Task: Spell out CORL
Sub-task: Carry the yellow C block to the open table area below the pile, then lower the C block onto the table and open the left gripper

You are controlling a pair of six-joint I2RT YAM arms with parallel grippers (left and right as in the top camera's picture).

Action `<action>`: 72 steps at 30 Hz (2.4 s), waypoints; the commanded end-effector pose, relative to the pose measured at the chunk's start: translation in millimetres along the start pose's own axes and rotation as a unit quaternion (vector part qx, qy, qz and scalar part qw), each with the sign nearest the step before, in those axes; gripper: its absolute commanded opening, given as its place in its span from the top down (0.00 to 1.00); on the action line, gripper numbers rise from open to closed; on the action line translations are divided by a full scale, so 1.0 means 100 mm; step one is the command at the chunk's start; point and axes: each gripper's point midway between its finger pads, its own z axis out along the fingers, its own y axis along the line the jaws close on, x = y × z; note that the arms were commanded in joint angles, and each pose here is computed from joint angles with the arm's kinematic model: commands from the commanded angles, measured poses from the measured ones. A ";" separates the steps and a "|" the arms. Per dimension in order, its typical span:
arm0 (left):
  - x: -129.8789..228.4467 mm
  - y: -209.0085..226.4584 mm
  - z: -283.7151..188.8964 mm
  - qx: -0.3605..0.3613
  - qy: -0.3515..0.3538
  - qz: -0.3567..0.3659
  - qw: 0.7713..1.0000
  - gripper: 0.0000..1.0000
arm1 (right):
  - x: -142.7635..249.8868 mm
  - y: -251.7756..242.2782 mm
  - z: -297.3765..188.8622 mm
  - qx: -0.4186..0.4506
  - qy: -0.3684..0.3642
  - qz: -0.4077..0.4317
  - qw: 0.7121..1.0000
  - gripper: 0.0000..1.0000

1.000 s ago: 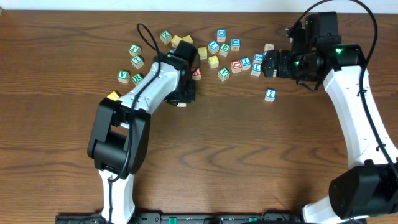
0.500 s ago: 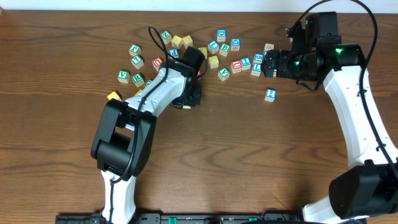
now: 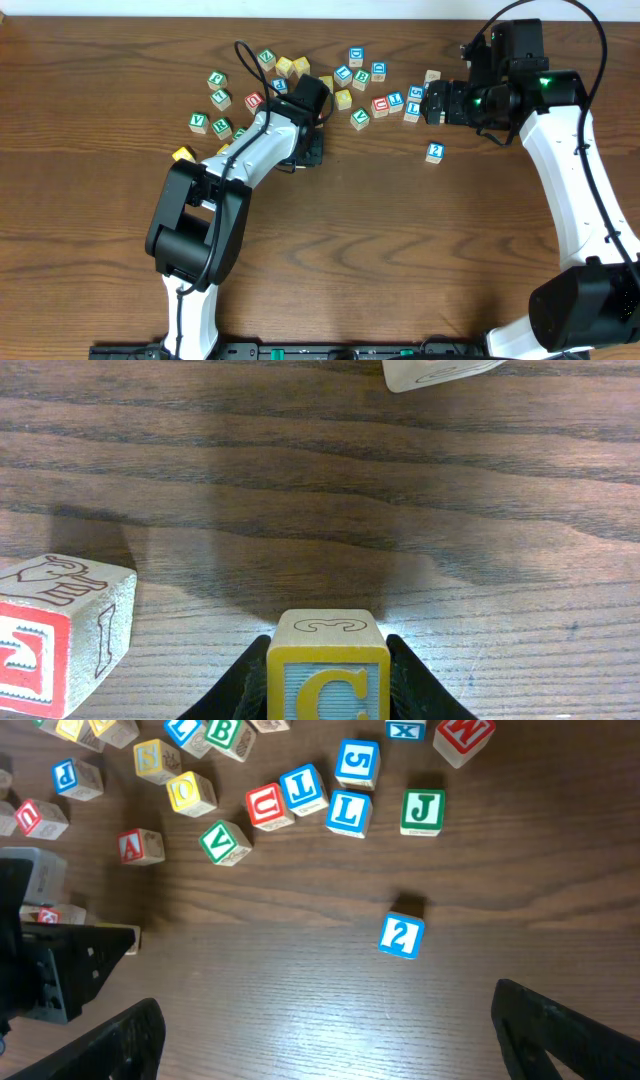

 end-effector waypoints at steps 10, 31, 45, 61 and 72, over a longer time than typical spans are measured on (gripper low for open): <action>0.17 0.10 0.07 -0.018 0.026 -0.012 0.999 0.73 | -0.04 0.00 -0.02 0.006 -0.006 0.001 1.000 0.01; 0.20 0.11 0.07 -0.021 0.032 -0.028 0.999 0.66 | -0.04 0.00 -0.02 0.006 -0.006 0.001 1.000 0.01; 0.12 0.10 0.03 -0.017 0.021 -0.031 0.999 0.65 | -0.04 0.00 -0.02 0.006 -0.006 0.001 1.000 0.01; -0.11 0.11 -0.40 0.004 -0.032 -0.041 0.999 0.57 | -0.04 0.00 -0.02 0.006 -0.006 0.001 1.000 0.01; -0.25 0.51 -0.79 0.002 -0.062 -0.084 0.995 0.57 | -0.04 0.00 -0.02 0.006 -0.006 0.001 1.000 0.01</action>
